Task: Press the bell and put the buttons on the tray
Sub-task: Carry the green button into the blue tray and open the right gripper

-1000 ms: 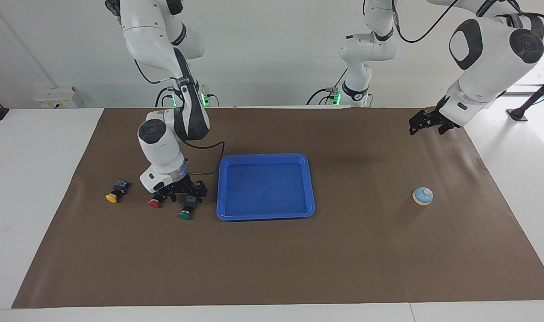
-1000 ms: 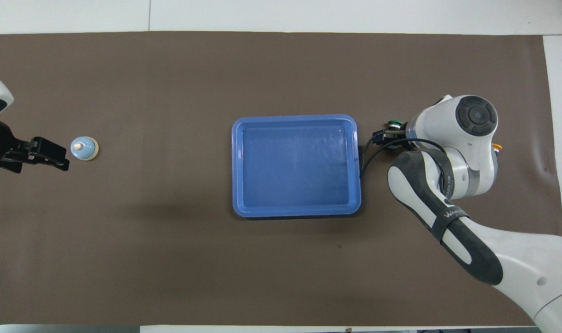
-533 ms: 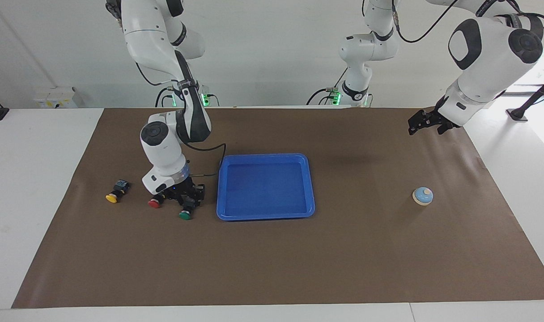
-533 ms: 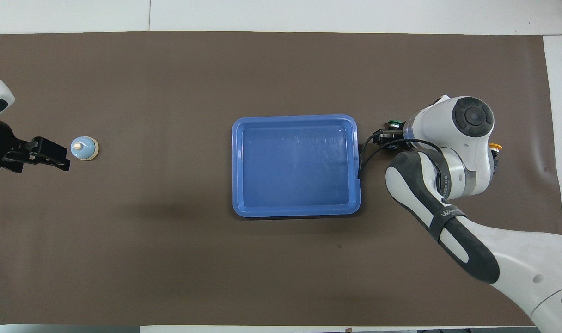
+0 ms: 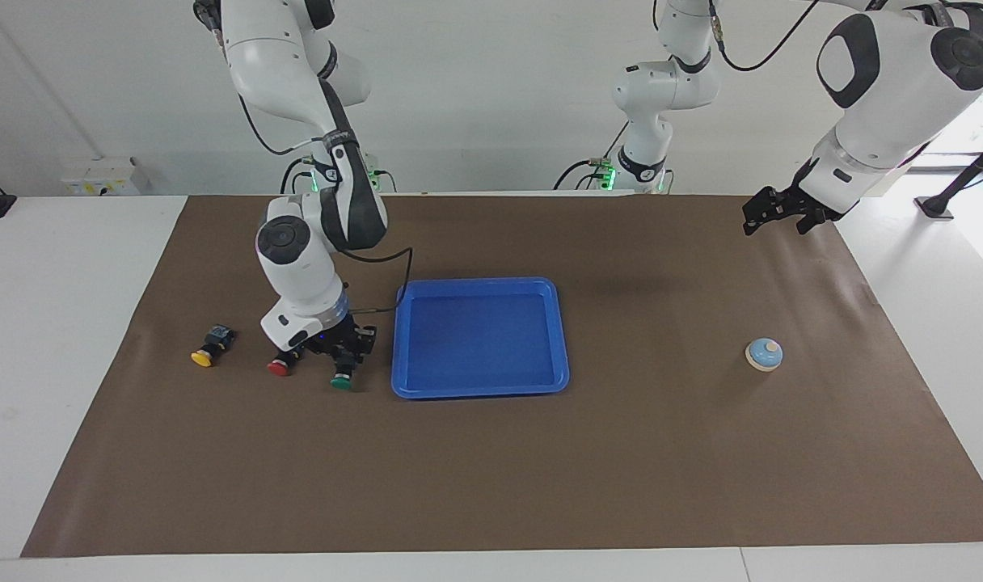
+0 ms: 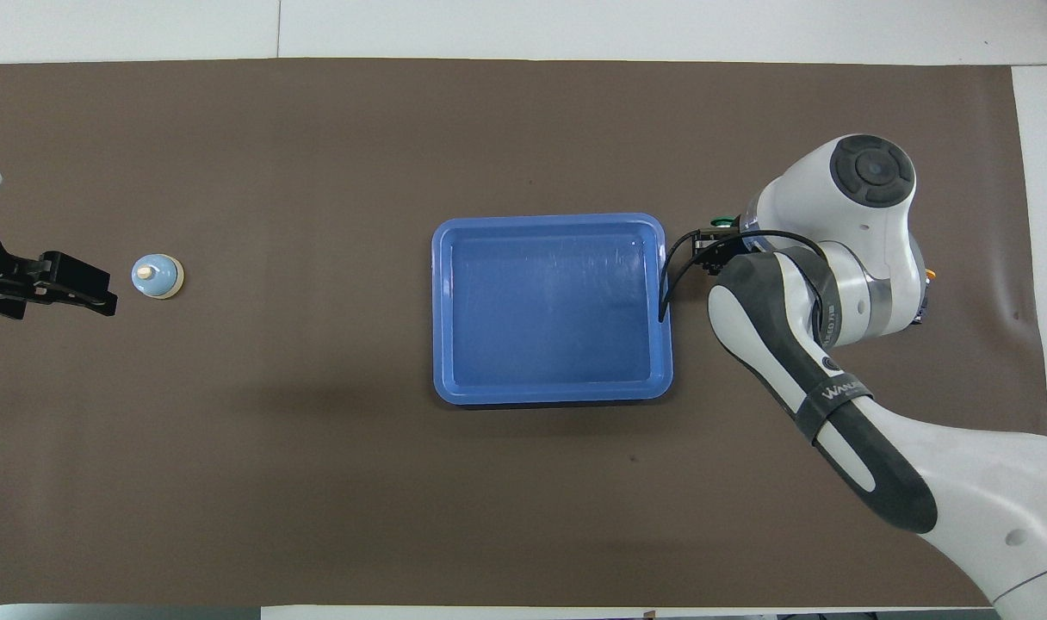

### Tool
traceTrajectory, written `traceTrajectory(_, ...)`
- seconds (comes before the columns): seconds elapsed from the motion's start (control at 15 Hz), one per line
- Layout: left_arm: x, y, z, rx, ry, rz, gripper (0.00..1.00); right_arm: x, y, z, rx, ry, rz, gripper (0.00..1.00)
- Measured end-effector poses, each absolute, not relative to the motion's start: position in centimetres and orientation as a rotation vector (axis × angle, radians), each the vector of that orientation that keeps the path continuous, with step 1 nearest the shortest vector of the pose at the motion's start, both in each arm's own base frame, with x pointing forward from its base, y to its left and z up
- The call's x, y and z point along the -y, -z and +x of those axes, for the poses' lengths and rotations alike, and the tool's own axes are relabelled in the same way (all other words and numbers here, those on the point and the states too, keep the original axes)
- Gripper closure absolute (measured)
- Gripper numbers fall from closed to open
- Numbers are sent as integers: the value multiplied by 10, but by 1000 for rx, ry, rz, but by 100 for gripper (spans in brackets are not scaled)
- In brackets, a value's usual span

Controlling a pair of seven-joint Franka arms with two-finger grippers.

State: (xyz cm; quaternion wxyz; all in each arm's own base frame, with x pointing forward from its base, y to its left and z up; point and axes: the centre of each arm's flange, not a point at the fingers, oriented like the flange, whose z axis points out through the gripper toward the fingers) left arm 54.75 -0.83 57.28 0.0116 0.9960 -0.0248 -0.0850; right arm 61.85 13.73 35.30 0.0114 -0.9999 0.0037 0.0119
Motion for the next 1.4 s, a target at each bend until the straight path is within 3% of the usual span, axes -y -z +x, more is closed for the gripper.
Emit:
traceTrajectory(0.2, 9, -582, 547, 79, 252, 3107, 0, -201, -380, 610, 39, -44, -3121, 59)
traceTrajectory(0.4, 9, -581, 547, 80, 260, 3107, 0, -242, -363, 592, 57, -49, -3122, 59)
traceTrajectory(1.07, 7, -585, 545, 74, 247, 3108, 0, -262, -299, 556, 25, -26, -3116, 59)
traceTrajectory(1.27, 7, -585, 545, 74, 247, 3108, 0, -257, -308, 558, -46, -34, -3121, 30)
traceTrajectory(1.4, 7, -585, 545, 74, 247, 3108, 0, -243, -338, 566, -94, -63, -3132, 7)
